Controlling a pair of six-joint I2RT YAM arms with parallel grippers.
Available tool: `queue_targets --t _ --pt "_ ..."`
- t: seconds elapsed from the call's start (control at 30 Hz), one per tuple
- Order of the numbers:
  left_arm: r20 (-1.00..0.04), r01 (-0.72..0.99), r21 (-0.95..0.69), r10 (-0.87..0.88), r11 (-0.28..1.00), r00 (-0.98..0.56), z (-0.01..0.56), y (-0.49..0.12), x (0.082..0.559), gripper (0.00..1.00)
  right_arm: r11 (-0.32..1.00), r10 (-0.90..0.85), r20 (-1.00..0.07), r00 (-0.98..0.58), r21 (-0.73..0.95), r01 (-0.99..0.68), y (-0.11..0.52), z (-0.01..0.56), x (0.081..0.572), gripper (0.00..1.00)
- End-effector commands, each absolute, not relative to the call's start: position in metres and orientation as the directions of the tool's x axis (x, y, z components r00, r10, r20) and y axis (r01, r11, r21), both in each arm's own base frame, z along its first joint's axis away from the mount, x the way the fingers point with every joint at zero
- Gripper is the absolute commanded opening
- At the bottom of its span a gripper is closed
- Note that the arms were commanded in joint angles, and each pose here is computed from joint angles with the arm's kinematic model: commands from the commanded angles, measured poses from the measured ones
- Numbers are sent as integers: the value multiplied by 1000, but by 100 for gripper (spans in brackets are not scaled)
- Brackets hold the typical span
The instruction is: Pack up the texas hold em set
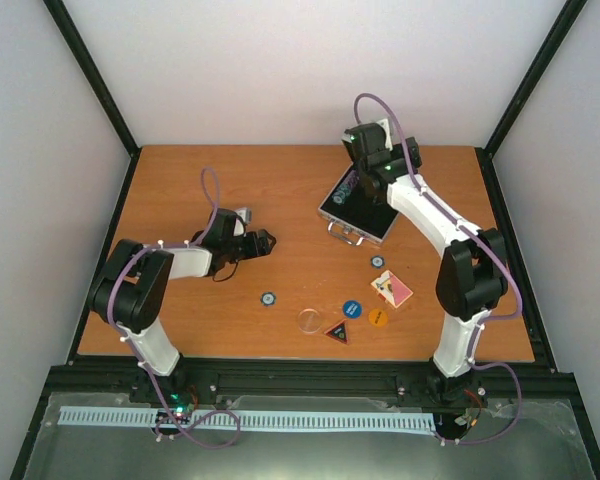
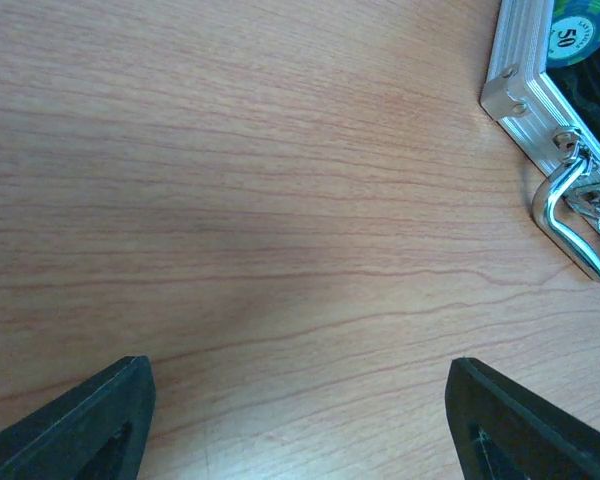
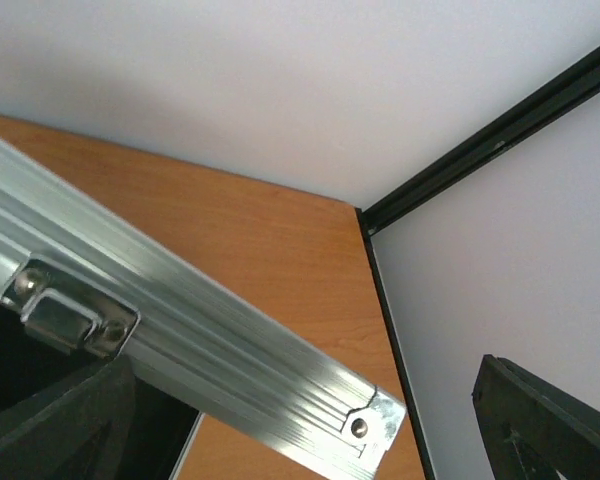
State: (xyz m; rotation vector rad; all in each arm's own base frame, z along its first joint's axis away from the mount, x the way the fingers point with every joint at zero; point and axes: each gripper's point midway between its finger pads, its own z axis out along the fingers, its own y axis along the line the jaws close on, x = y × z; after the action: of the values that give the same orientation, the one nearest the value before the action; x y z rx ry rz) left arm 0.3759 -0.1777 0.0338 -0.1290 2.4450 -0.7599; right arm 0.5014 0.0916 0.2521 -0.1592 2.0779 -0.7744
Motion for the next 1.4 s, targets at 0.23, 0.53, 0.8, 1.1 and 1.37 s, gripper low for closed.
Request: queue_targets --t 0.23,0.53,0.8,1.1,1.37 --pt "-282 -78 -430 -216 899 -935 -23 -145 314 83 821 -328 -766 -553 -521 234 69 271 556 95" --pt "-281 -69 -425 -205 902 -937 -23 -145 313 83 863 -313 -746 -588 -482 152 74 248 567 95" --pt "-342 -30 -468 -212 883 -915 15 -150 316 81 931 -180 -661 -729 -355 92 51 184 583 98" --pt "-488 77 -481 -193 874 -851 93 -146 310 85 992 -85 -553 -829 31 -122 107 109 599 100" --pt "-506 107 -487 -180 867 -844 105 -147 305 87 964 -77 -477 -876 189 -188 126 77 588 100"
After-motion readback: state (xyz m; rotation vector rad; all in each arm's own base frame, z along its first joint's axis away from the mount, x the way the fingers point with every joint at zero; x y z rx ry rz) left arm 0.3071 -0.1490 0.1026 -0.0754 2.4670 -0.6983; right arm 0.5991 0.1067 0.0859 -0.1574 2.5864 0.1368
